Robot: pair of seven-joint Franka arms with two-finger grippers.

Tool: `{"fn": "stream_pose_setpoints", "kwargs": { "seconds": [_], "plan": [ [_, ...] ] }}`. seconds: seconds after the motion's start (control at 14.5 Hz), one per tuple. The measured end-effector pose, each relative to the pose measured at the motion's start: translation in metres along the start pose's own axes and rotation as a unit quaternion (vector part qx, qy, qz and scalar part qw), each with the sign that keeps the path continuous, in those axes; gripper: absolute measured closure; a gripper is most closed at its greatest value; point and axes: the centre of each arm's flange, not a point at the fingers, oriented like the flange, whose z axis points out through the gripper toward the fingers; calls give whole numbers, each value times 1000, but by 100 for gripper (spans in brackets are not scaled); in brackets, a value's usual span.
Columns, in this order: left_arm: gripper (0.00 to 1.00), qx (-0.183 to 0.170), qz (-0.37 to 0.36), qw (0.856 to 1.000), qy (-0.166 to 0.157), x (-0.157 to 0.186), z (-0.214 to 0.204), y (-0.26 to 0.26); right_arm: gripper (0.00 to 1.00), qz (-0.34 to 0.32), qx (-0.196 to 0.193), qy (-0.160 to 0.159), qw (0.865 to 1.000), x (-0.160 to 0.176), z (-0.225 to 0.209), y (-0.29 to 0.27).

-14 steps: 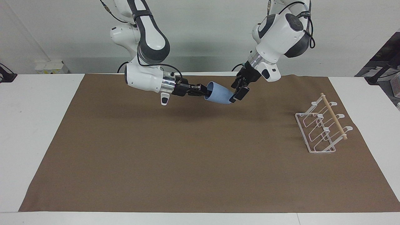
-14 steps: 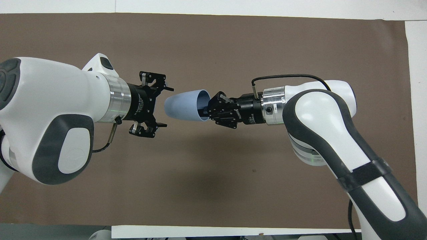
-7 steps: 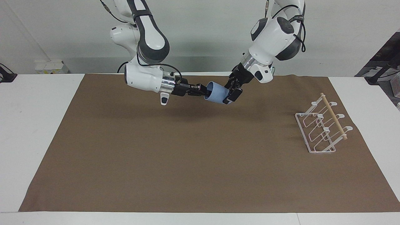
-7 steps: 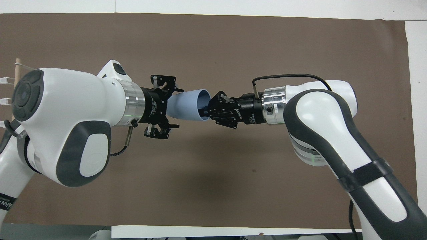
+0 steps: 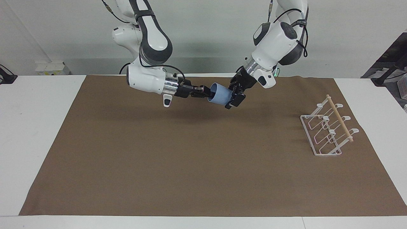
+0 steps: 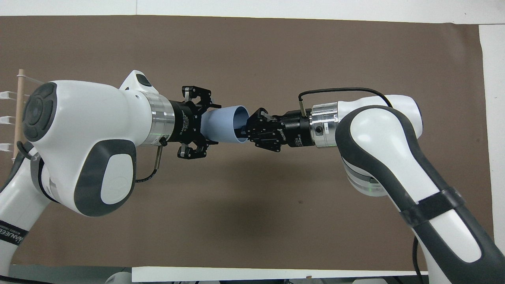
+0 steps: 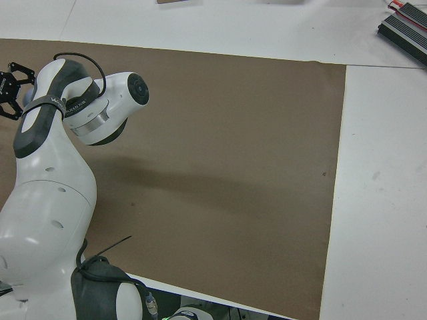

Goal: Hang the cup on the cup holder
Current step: 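Close the left gripper on the cup base held by the right gripper, then open the right gripper and pull it back from the cup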

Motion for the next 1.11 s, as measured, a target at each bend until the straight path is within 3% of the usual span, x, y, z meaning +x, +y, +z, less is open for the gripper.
{"fn": "stream_pose_setpoints", "kwargs": {
  "seconds": [0.21, 0.28, 0.55, 0.69, 0.83, 0.97, 1.11],
  "plan": [
    [26, -1, 0, 1000, -1, -1, -1, 0, 92, 1, 1, 3, 1000, 0, -1, -1],
    [26, -1, 0, 1000, -1, -1, 0, 0, 85, 0, 2, 6, 1000, 0, -2, -2],
    [26, -1, -8, 1000, -1, -2, -1, 0, 44, -7, 8, 18, 1000, 1, -12, -11],
    [26, -1, -15, 1000, 3, 6, -3, 3, 22, -30, -16, 34, 999, 6, -30, -16],
    [26, 8, -19, 999, 31, 28, -9, 8, 2, -70, -68, 62, 993, 10, -63, -20],
    [26, 22, -16, 996, 81, 58, -18, 12, 0, -108, -126, 87, 982, 8, -95, -22],
    [26, 45, -1, 987, 156, 90, -25, 13, 0, -140, -192, 112, 965, 8, -120, -19]
  ]
}}
